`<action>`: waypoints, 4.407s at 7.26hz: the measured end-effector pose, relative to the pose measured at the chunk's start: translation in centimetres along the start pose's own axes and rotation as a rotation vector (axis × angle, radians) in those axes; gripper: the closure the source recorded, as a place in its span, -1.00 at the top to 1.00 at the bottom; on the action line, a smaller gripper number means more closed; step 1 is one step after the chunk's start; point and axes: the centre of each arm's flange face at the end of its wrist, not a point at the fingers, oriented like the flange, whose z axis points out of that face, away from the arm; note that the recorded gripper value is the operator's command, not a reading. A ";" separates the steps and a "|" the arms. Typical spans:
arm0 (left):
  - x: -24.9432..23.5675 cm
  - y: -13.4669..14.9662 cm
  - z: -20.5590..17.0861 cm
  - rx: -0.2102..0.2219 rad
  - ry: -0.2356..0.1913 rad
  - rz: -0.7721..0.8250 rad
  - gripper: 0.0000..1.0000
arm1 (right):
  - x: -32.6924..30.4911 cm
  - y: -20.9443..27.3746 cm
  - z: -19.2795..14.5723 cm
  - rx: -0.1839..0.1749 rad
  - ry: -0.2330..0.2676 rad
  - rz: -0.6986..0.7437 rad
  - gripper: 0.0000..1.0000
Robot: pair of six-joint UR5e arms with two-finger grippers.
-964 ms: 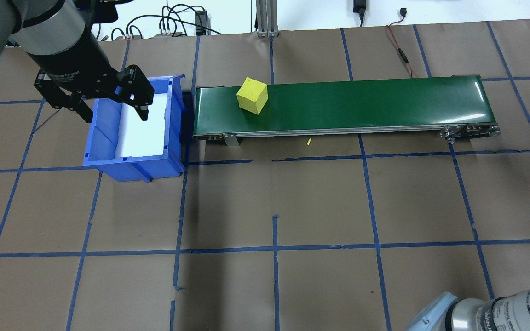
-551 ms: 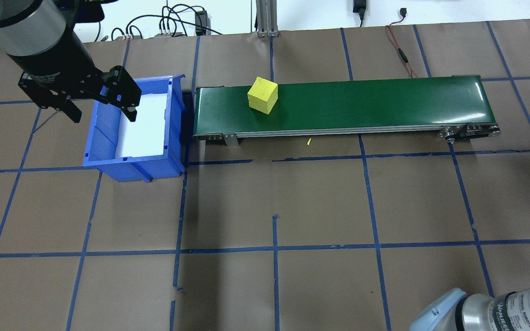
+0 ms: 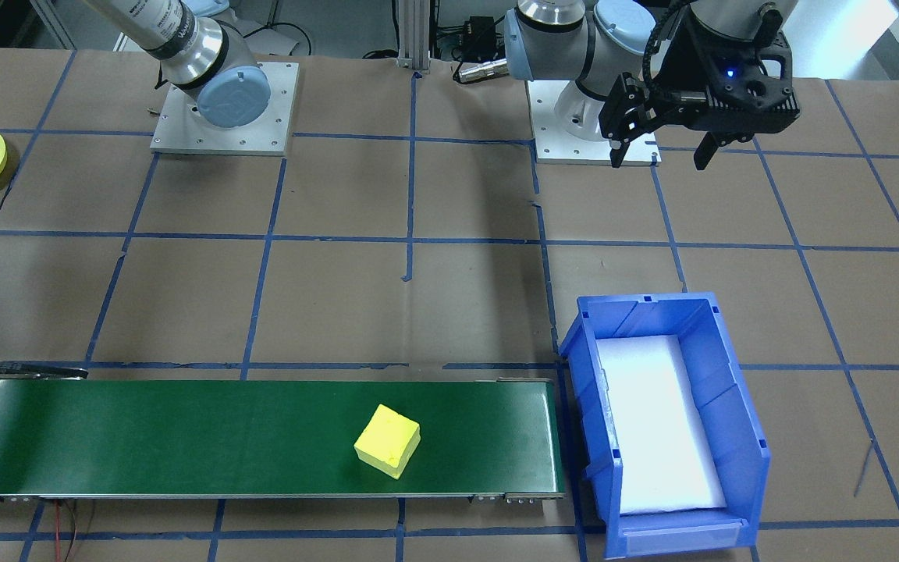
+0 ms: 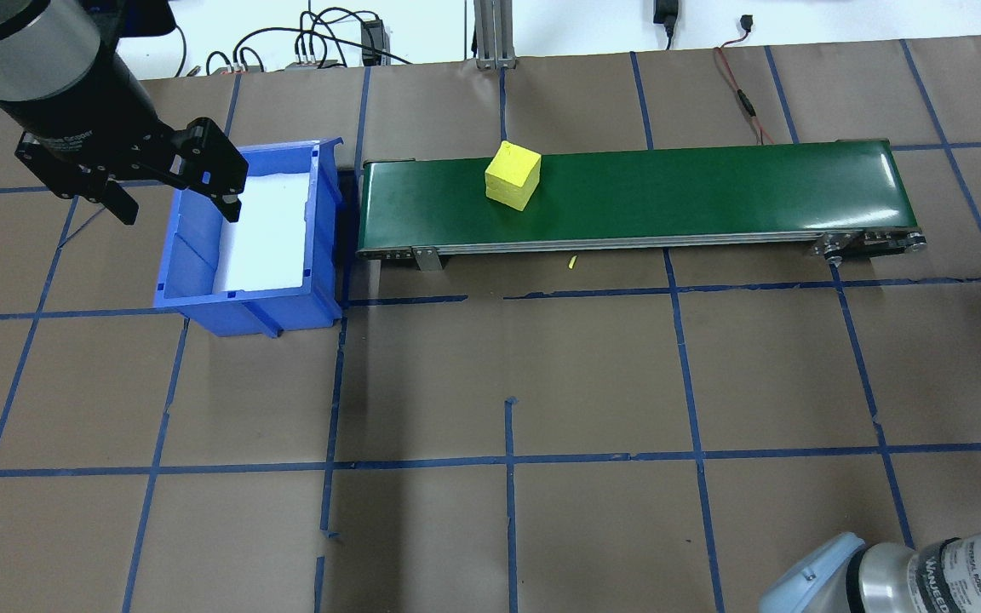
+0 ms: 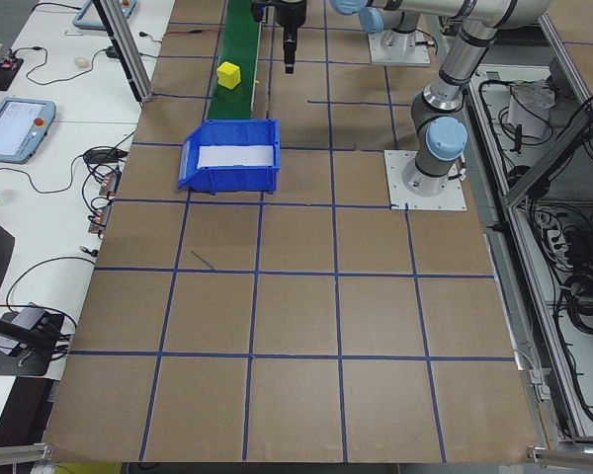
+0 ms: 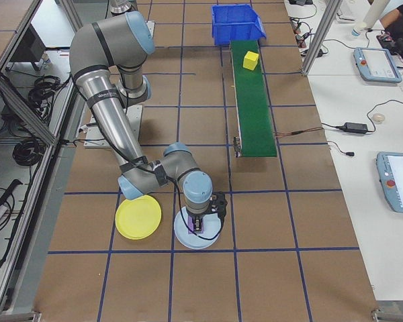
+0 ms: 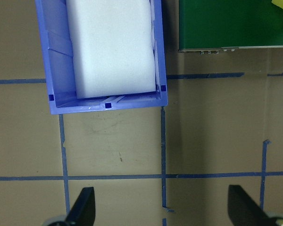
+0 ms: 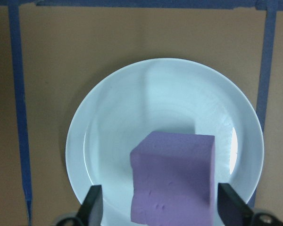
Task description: Move block left to right into plate
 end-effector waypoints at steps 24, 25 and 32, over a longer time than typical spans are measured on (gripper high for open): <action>-0.1 -0.8 3.1 -0.031 0.003 0.006 1.00 | -45.2 -24.6 -7.6 0.202 -0.446 0.376 1.00; 0.0 -0.7 3.1 -0.030 0.003 0.006 1.00 | -45.5 -24.8 -7.2 0.195 -0.461 0.370 1.00; 0.0 -0.7 2.9 -0.026 0.003 0.005 1.00 | -45.6 -25.5 -4.3 0.163 -0.474 0.321 0.98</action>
